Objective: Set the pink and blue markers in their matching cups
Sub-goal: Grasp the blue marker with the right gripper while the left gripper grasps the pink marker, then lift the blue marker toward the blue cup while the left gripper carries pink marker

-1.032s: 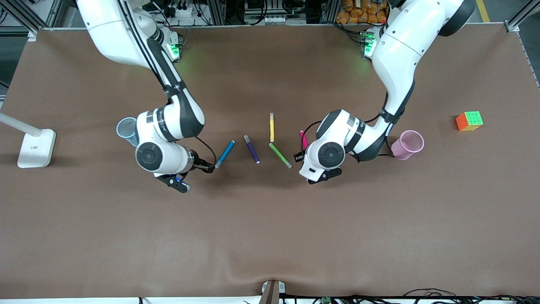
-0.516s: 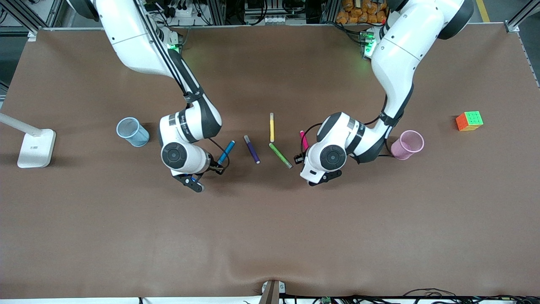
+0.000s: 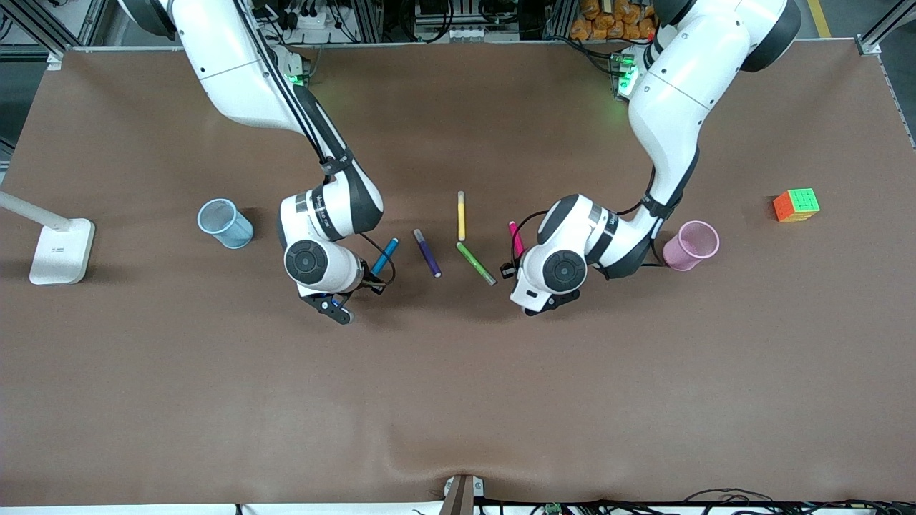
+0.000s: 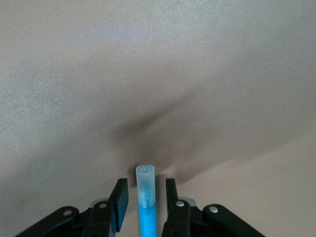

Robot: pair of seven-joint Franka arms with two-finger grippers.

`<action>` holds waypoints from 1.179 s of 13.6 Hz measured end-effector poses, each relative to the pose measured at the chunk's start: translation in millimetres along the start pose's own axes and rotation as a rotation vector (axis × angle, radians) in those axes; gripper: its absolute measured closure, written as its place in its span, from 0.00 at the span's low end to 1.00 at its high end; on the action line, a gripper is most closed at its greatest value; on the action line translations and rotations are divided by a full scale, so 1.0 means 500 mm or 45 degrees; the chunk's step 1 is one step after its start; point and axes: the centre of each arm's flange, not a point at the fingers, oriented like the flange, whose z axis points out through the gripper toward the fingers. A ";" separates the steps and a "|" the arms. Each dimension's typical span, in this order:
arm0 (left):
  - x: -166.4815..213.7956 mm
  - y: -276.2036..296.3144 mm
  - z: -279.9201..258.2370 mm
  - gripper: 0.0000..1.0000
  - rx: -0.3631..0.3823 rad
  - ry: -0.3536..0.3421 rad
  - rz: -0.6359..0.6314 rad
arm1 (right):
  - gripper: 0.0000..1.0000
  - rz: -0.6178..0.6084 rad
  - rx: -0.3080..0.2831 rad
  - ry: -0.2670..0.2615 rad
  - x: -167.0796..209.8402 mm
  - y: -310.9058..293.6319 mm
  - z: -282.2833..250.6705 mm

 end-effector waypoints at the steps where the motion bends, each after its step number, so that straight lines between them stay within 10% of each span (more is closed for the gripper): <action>1: 0.006 -0.003 -0.002 0.62 -0.026 -0.021 -0.025 | 0.61 0.000 -0.004 -0.002 0.000 0.000 0.005; 5: 0.032 -0.022 -0.010 0.70 -0.072 -0.059 -0.056 | 0.65 -0.002 0.003 0.010 0.000 -0.004 0.015; 7: 0.028 -0.017 -0.009 0.83 -0.073 -0.059 -0.046 | 0.84 -0.006 0.007 0.013 -0.002 -0.007 0.012; 16: 0.021 -0.030 -0.148 0.83 -0.028 0.059 0.007 | 0.83 -0.116 0.005 -0.023 0.033 0.027 -0.099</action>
